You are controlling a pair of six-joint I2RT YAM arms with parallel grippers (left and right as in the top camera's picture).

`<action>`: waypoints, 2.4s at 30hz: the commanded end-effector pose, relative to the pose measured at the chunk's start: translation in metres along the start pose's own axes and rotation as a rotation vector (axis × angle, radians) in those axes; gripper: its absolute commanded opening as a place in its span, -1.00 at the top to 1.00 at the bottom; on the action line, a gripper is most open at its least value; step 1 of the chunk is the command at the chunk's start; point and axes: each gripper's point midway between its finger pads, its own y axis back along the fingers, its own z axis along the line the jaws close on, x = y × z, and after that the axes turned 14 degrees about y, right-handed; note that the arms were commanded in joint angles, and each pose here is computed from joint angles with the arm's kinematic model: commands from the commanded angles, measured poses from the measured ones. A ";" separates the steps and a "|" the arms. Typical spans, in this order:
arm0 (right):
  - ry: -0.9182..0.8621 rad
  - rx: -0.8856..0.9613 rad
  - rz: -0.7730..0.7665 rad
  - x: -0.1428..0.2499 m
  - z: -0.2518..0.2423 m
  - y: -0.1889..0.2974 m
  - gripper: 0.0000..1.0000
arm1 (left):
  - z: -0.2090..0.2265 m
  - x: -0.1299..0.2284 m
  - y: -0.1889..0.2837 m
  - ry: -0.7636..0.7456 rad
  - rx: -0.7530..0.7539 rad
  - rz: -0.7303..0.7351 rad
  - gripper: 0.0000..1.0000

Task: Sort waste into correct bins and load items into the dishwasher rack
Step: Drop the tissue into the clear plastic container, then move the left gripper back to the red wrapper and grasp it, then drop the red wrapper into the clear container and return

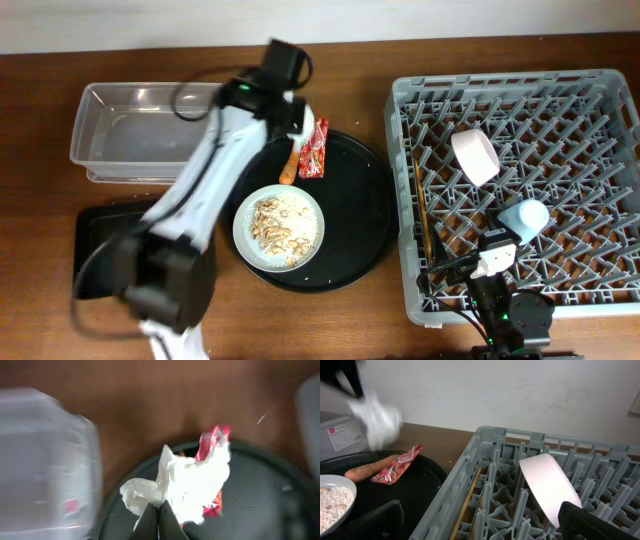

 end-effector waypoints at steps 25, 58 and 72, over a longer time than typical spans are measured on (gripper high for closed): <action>0.003 -0.001 -0.002 0.002 0.000 0.000 -0.96 | 0.064 -0.010 0.018 0.284 0.040 0.088 -0.63; 0.003 -0.001 -0.002 0.002 0.000 0.000 -0.96 | -0.072 0.091 -0.129 -0.199 -0.081 0.151 0.99; 0.003 -0.001 -0.002 0.002 0.000 0.000 -0.96 | 0.059 -0.012 0.032 0.136 -0.240 0.048 0.99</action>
